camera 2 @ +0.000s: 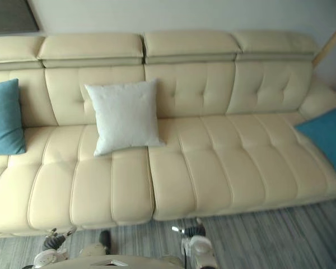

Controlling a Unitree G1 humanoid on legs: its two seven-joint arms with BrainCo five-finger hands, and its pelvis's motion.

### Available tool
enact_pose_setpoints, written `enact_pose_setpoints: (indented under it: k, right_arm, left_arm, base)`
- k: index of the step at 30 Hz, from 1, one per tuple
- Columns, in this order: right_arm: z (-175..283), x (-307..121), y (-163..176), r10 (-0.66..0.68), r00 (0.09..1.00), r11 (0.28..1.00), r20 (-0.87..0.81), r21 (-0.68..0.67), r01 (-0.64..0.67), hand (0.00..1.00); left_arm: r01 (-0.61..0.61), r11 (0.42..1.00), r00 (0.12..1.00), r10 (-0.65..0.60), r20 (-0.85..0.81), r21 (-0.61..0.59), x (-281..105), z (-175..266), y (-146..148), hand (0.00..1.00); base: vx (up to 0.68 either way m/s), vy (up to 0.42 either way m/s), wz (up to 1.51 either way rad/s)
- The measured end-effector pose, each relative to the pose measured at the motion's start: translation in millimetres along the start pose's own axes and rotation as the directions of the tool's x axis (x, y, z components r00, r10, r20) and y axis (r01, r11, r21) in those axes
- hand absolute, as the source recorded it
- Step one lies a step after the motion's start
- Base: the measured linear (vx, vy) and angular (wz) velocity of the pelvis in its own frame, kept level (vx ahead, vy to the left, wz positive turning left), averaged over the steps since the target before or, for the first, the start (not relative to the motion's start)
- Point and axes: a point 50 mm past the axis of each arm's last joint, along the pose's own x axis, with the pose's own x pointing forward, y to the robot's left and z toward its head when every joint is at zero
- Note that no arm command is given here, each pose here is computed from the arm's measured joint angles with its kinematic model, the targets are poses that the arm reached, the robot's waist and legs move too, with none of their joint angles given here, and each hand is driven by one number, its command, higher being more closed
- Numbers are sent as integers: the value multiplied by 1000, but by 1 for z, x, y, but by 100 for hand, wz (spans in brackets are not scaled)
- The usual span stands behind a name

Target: Pick up cushions and gather them together orderly.

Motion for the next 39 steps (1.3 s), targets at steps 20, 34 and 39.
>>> enact_pose_setpoints:
  k: [20, 34, 39]
  right_arm:
    - [-38, -16, 10, -1, 992, 1000, -125, 27, 4, 0]
    - [-18, -4, -3, -19, 997, 1000, -69, -19, 18, 0]
    - [-19, -4, -4, -36, 996, 999, -76, -7, 36, 0]
  left_arm:
    - [67, 986, 997, -70, 14, 150, 1, 5, -17, 0]
    - [106, 970, 994, -111, 11, 217, 5, 12, -26, 0]
    - [99, 977, 993, -110, 47, 190, 5, 19, -27, 0]
  base:
    - [-160, 110, -51]
    - [85, -107, -134]
    - [179, -115, -74]
